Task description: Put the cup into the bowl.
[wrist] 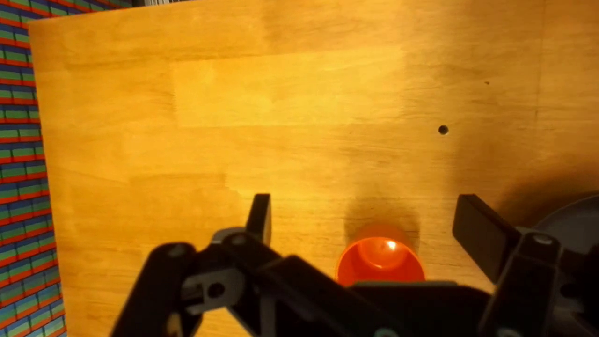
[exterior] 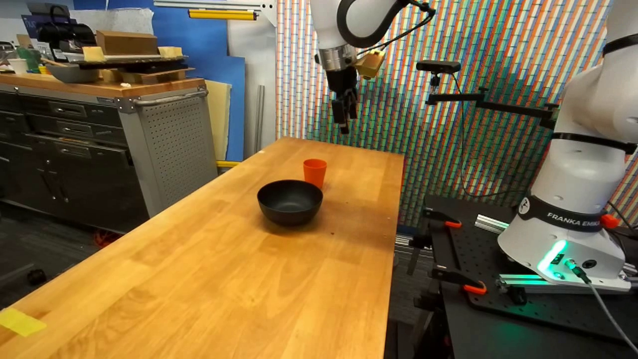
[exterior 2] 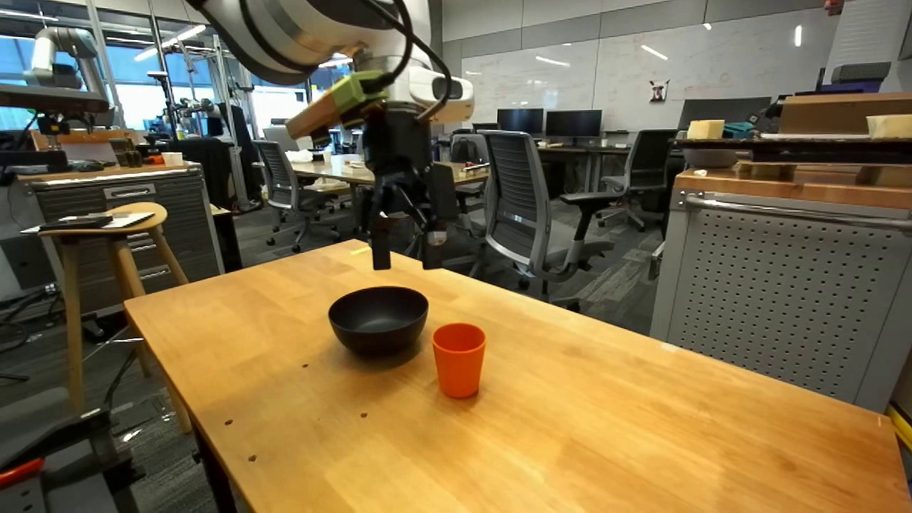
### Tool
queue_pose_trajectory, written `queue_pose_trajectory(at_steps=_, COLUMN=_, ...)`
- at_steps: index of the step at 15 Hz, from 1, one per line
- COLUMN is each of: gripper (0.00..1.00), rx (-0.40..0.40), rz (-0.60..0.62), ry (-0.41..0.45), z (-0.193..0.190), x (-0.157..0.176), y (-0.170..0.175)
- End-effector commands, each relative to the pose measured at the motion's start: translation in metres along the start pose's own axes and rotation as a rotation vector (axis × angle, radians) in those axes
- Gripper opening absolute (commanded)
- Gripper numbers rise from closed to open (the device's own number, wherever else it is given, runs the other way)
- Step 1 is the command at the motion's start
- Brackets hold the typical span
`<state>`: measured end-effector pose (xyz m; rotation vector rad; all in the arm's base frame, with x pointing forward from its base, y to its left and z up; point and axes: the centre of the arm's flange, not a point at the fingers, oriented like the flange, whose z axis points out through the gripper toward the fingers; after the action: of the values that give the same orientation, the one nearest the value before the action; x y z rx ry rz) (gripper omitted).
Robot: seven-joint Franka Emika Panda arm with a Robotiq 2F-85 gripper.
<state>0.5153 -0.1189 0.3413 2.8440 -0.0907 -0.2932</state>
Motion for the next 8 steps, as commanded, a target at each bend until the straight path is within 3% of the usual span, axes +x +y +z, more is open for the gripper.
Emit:
queue_pose_trajectory(at_steps=1, gripper=1.0, rx=0.036, rz=-0.001, ry=-0.035, z=0.002, x=0.068, y=0.016)
queue_pose_trajectory(at_steps=8, gripper=1.0, rx=0.232, rz=-0.028, ry=-0.149, z=0.052, x=0.11, y=0.025)
